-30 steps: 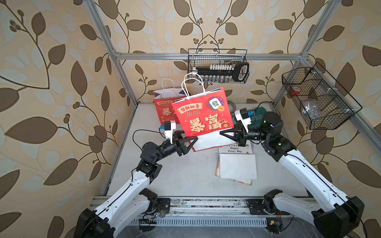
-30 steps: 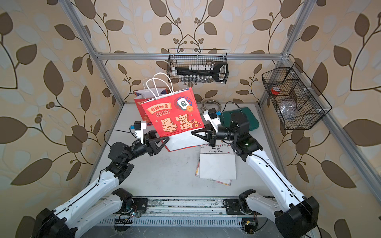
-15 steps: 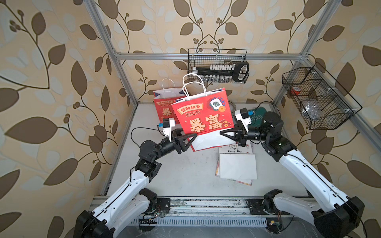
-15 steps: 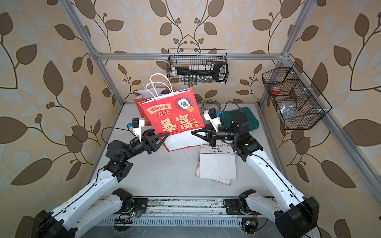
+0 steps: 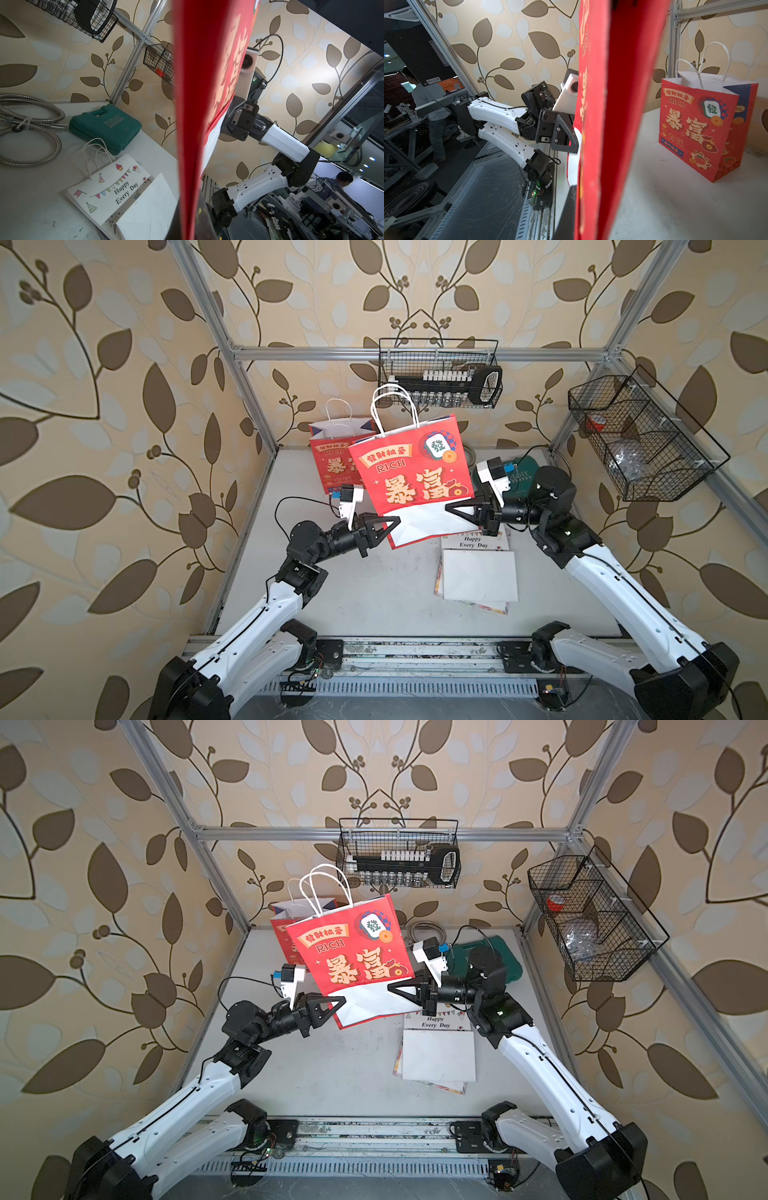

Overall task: Put away the paper bag
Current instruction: Press the paper bag.

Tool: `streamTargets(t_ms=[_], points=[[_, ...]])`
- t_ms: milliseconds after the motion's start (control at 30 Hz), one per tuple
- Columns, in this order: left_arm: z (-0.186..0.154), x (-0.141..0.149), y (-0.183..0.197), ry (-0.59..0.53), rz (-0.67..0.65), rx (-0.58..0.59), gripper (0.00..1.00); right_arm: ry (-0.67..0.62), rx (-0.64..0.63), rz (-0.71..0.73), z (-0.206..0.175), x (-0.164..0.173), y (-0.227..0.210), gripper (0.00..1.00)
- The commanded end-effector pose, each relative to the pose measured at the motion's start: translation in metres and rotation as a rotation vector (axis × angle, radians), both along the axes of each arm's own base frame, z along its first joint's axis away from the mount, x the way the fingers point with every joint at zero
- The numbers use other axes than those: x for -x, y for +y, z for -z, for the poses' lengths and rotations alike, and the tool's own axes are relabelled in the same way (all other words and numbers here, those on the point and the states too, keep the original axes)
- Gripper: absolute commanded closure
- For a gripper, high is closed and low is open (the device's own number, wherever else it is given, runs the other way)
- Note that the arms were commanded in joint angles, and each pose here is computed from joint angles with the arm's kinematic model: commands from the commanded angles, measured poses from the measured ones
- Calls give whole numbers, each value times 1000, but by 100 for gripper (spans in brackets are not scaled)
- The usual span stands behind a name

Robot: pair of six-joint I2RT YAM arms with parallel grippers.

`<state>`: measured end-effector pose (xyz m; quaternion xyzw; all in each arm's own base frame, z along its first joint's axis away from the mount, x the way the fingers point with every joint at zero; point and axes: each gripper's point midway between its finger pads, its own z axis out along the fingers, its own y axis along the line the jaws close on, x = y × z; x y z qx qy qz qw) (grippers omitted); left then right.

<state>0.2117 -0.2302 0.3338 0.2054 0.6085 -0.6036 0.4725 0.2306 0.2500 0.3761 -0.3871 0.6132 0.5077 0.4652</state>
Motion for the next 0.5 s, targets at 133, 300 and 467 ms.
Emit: streamTargets(t_ms=[133,300,467], points=[[-15,11,-2,-43,39,4,14,-9,2,-16,-4,8,-2,100],[15,20,-15,55,166,-41,35,-9,-2,-13,-6,10,-3,100],[4,23,-16,16,174,-10,100,1,1,-11,-3,9,-4,100]])
